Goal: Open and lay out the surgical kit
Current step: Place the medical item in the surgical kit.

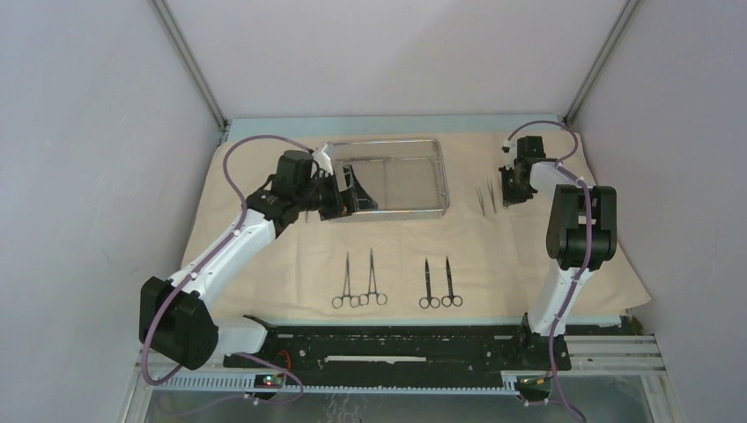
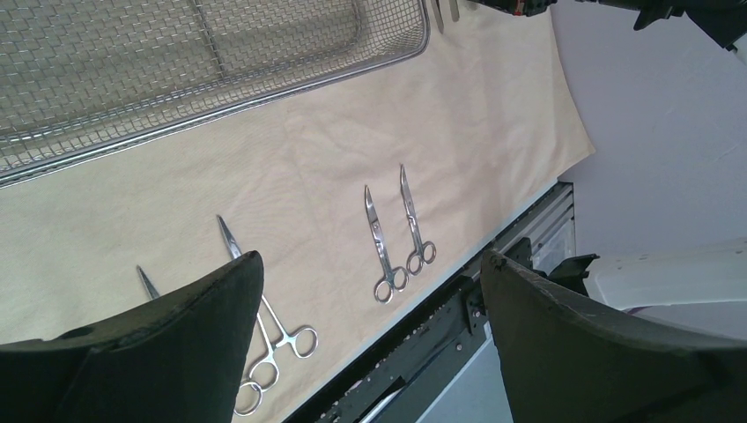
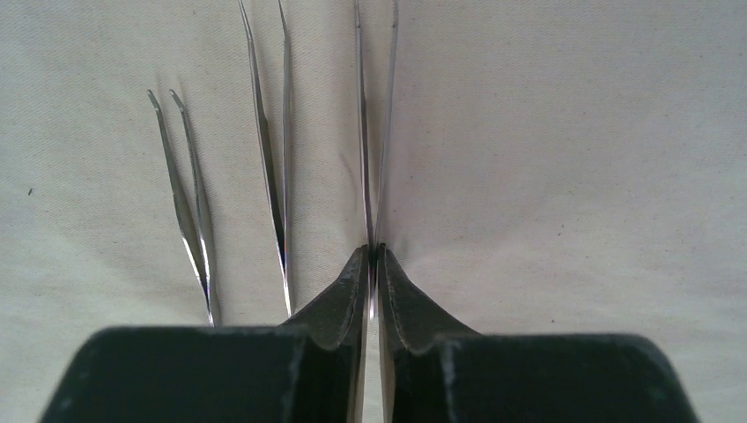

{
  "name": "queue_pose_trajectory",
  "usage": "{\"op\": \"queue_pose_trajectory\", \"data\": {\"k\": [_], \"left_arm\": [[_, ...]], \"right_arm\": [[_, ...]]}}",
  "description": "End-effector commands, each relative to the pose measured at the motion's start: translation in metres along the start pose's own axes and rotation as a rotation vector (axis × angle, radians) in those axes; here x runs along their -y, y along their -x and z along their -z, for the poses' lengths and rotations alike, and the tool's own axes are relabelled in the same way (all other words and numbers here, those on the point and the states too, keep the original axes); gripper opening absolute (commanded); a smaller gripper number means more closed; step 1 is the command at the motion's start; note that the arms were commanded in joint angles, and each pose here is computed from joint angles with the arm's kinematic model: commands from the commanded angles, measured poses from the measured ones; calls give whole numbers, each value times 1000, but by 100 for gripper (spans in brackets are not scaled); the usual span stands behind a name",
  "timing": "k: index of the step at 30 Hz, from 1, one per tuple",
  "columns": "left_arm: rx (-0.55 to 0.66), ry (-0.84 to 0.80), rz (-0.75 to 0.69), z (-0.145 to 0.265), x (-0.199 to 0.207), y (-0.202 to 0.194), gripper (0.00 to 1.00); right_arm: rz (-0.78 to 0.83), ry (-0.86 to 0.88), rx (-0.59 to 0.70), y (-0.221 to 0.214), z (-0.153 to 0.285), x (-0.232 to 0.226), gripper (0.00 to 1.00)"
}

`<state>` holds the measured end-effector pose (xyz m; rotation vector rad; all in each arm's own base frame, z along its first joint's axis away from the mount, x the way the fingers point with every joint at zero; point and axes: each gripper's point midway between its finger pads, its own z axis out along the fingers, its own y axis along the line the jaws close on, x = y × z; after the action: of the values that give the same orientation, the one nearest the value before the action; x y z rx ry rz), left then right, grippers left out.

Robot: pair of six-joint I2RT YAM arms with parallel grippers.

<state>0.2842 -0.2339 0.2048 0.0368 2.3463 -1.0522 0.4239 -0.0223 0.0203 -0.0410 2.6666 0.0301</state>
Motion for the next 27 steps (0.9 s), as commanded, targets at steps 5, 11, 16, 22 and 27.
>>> {"op": "queue_pose_trajectory", "data": {"k": [5,11,16,22,27], "left_arm": [[0,-30,-3,-1,-1,1,97],[8,-27,5,-1,-4,4,97],[18,-1,7,-3,-13,8,97],[55,73,8,-10,-24,26,97],[129,236,-15,-16,-43,64,97]], "right_arm": [[-4,-11,-37,-3,10,-3,24],[-57,-50,6,7,30,2,40],[-118,-104,110,31,62,6,58],[-171,-65,201,50,87,-19,64],[-116,14,276,70,96,-75,65]]}}
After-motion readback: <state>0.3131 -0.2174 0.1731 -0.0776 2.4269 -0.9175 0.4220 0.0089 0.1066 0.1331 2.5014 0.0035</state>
